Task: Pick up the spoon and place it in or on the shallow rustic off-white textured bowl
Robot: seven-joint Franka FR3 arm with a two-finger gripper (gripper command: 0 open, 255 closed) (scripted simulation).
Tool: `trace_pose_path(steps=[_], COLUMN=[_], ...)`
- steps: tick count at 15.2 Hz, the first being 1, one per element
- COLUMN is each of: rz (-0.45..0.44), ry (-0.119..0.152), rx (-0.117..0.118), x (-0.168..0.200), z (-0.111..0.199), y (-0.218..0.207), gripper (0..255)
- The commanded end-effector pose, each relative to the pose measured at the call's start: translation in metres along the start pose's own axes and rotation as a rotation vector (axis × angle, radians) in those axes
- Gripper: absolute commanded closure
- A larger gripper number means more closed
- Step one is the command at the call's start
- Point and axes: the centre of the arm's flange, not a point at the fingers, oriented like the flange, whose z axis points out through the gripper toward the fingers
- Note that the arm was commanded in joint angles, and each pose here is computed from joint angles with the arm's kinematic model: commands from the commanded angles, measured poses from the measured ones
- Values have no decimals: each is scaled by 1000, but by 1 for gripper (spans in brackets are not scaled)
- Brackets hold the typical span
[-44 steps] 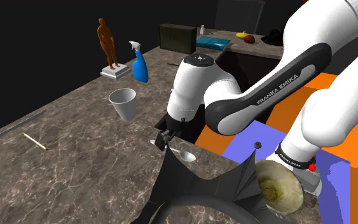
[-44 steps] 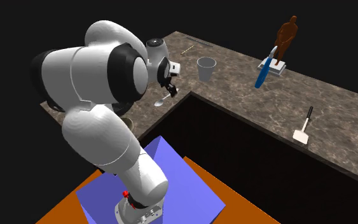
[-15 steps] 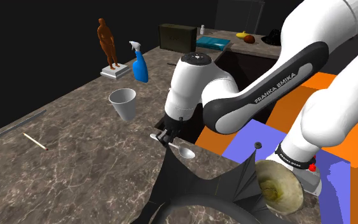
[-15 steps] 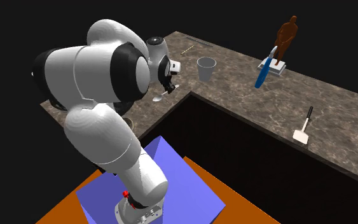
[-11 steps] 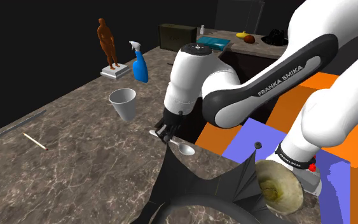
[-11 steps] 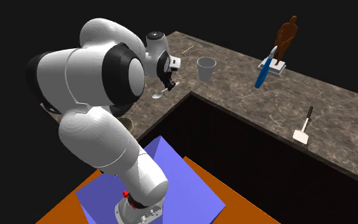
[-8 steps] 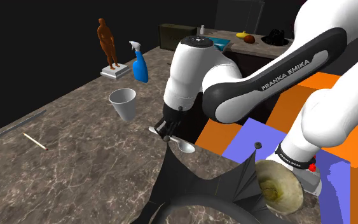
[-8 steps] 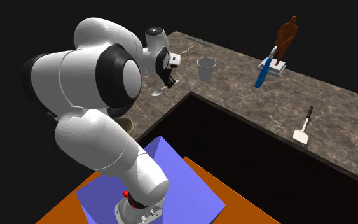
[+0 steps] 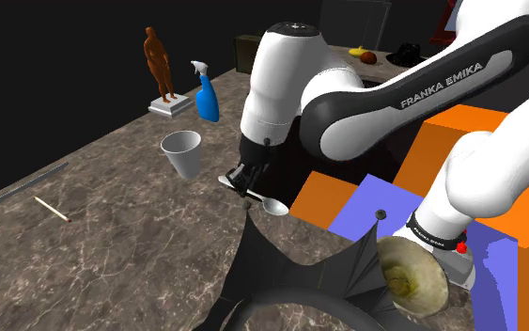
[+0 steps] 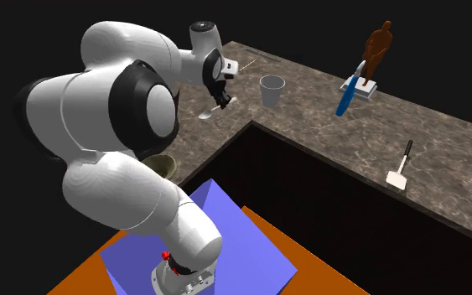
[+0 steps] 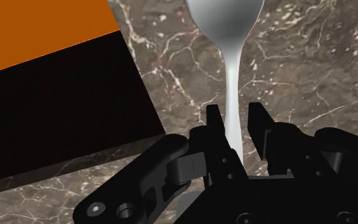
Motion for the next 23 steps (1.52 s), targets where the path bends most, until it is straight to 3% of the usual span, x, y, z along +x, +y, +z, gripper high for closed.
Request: trace_pose_path(steps=[1, 11, 23], rz=[0, 0, 0], ry=[0, 0, 0], rx=[0, 0, 0], x=[2, 13, -137], z=[-12, -61, -104], y=[-1, -7, 18], gripper=[255, 255, 255])
